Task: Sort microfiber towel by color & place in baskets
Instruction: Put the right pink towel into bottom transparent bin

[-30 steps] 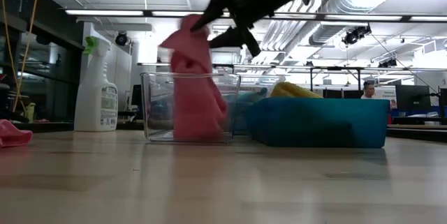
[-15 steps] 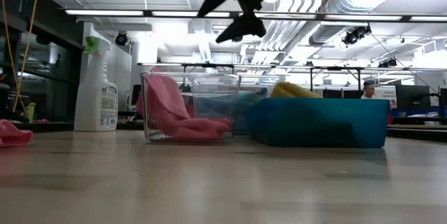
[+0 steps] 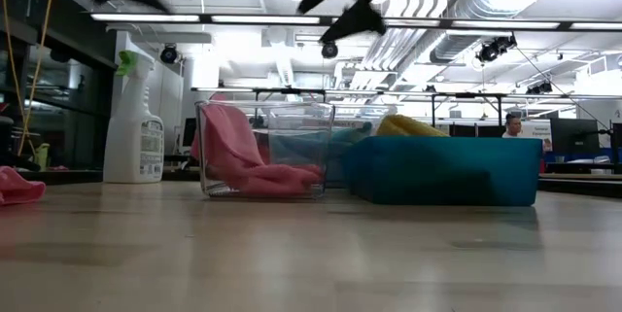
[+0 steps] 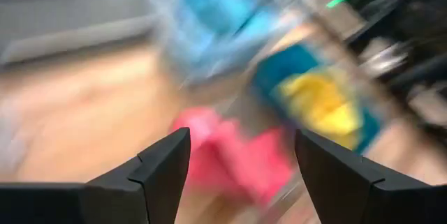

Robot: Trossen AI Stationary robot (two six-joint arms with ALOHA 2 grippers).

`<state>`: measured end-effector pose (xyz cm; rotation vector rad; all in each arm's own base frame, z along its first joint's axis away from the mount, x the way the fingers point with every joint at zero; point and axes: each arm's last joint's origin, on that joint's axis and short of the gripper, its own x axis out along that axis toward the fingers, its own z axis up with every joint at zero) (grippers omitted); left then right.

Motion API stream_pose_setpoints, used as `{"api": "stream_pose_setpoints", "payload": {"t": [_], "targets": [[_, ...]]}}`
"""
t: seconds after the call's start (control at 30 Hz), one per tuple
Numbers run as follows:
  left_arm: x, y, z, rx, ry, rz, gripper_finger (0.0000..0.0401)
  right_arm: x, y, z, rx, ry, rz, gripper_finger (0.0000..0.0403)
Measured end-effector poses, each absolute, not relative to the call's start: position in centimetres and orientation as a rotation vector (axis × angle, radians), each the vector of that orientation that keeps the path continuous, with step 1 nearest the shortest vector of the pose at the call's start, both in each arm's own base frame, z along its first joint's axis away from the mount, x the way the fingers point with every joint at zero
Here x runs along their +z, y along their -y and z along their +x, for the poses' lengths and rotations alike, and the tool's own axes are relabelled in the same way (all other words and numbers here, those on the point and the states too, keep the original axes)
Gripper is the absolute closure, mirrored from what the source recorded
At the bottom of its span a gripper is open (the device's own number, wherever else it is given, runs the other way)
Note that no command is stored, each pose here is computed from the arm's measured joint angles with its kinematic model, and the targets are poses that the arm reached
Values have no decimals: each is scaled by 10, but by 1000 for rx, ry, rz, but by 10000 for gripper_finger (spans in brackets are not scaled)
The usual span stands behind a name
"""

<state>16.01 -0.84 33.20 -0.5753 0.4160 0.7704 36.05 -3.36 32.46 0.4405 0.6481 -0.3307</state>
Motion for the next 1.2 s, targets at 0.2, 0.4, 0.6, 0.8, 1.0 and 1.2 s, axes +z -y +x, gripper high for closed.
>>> {"api": "stream_pose_setpoints", "payload": {"t": [0.2,0.4,0.6,0.8,1.0,1.2], "targets": [[269,2,180,941,-695,-677,158,368,34,316,-398,-572,426,94],[209,-13,190,958,-786,-814,162,394,27,279,-470,-510,416,94],[178,-20,188,956,-845,-869,252,405,19,263,-500,-478,412,94],[144,-18,195,889,-884,-944,386,402,19,259,-511,-521,406,94],[129,-20,209,873,-703,-1041,398,401,19,259,-512,-526,408,94],[131,-28,215,926,-566,-1031,400,401,19,259,-511,-525,408,94]]}}
